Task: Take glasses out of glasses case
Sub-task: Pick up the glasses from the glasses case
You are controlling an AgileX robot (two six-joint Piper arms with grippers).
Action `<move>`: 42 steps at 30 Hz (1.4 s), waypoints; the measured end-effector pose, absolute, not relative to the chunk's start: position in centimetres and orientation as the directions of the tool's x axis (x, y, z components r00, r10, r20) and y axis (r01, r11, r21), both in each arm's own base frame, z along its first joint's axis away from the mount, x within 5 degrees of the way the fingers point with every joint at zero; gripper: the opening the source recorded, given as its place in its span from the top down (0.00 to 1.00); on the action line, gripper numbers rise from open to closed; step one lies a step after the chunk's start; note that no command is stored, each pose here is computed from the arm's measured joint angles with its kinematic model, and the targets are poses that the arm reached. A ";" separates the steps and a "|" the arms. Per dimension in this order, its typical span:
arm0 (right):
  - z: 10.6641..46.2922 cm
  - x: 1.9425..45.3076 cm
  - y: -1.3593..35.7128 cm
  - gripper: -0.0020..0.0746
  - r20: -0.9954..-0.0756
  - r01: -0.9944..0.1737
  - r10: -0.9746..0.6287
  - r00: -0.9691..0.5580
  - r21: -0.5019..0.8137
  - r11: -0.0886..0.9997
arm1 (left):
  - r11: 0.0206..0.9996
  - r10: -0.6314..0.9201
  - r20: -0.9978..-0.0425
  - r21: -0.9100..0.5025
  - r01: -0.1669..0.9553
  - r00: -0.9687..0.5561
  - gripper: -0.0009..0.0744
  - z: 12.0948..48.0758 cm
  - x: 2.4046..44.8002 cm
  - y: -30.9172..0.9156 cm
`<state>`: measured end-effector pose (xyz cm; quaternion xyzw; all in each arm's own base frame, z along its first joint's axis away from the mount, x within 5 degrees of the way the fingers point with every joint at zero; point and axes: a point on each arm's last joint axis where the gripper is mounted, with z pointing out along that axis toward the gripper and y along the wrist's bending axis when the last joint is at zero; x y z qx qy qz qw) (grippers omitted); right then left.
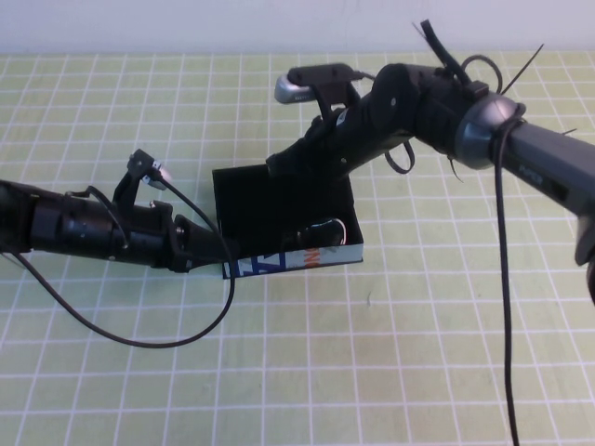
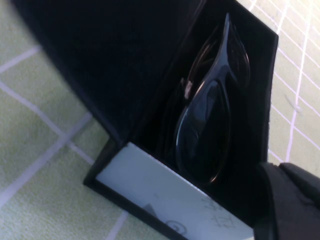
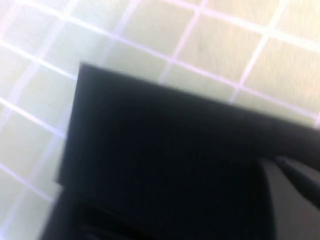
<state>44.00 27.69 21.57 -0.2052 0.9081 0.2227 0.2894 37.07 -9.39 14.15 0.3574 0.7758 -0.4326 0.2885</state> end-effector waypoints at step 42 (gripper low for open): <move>24.8 41.0 27.9 0.99 -0.466 -0.883 -0.755 -0.461 0.160 0.441 | 0.463 0.223 -0.741 -0.491 0.738 -0.633 0.99 16.7 38.1 -9.2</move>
